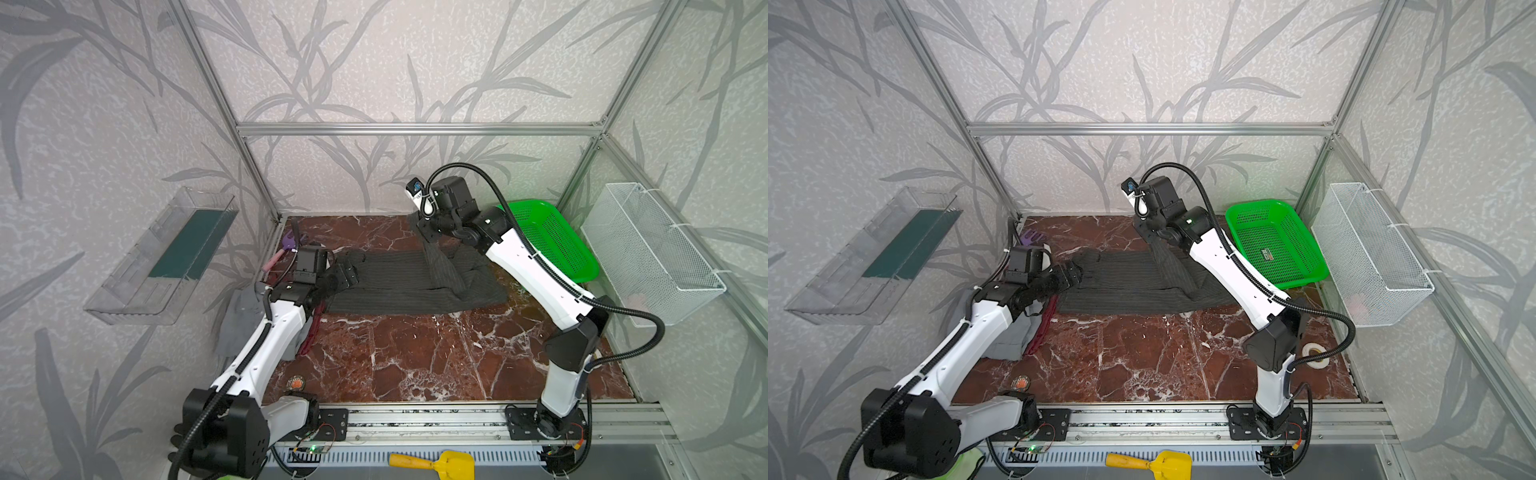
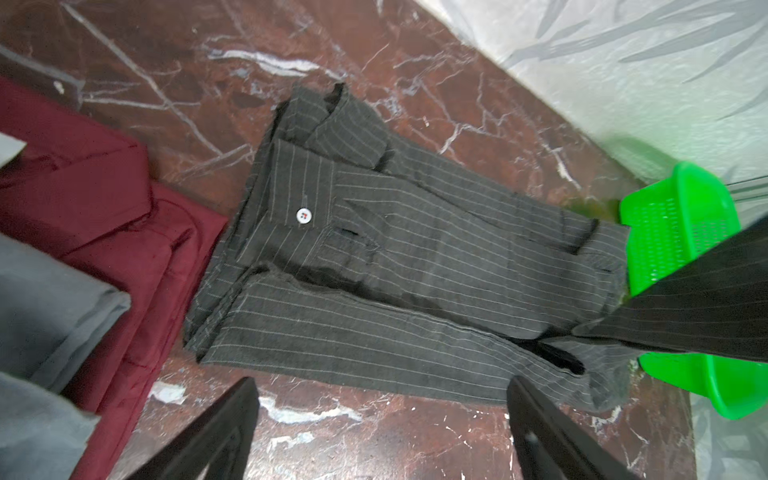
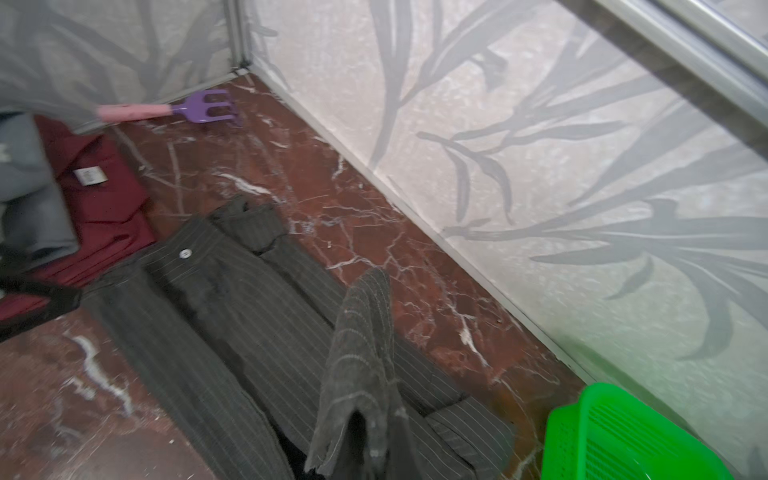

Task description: Fold and stack the long sleeve shirts

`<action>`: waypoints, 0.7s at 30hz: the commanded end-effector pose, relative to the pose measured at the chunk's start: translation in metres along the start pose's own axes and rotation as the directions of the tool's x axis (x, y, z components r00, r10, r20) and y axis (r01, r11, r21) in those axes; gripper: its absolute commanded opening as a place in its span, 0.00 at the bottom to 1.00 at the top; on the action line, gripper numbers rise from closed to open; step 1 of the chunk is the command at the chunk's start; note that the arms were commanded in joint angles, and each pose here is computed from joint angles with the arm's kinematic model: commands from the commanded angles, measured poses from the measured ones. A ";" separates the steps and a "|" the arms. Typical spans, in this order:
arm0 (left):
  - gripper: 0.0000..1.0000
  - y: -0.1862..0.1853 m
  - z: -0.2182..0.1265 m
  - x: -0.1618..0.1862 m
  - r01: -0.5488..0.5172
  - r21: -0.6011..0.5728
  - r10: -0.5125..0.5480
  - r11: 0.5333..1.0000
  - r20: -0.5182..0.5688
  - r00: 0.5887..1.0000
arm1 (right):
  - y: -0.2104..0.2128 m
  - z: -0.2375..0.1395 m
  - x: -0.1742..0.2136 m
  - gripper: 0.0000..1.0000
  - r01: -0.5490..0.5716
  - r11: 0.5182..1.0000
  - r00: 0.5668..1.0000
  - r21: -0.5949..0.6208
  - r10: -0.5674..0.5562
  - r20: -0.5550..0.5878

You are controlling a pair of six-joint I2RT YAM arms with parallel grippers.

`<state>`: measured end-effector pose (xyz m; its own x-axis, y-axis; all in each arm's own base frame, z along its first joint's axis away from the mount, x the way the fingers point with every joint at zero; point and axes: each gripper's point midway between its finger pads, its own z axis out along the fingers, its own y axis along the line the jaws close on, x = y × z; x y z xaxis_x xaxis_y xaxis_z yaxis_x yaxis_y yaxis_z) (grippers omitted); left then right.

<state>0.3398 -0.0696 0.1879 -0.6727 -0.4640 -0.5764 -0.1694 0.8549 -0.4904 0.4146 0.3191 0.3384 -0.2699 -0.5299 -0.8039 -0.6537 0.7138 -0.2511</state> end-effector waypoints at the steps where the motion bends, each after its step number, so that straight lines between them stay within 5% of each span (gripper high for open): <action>1: 0.93 -0.034 -0.017 -0.027 -0.010 0.197 -0.024 0.980 0.172 0.985 | 0.016 -0.043 -0.055 0.00 0.074 0.991 0.961 -0.115 -0.040 0.273; 7: 0.89 -0.075 -0.046 -0.038 -0.163 0.419 0.004 0.893 0.356 0.934 | 0.031 -0.041 -0.041 0.00 0.067 0.979 0.973 -0.194 -0.021 0.229; 13: 0.87 -0.134 -0.062 -0.037 -0.465 0.432 0.219 0.773 0.505 0.835 | 0.039 -0.065 -0.047 0.00 0.097 0.966 0.954 -0.239 -0.022 0.298; 21: 0.87 -0.208 -0.060 -0.027 -0.651 0.492 0.348 0.579 0.573 0.742 | 0.039 -0.068 -0.033 0.00 0.145 0.967 0.953 -0.211 -0.079 0.294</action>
<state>0.3506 -0.2032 0.3184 -0.2820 -0.2500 -0.9263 0.5978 0.7093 -0.3735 0.3594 0.3380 0.3736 -0.0690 -0.4478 -0.8915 -0.8209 0.5333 -0.2044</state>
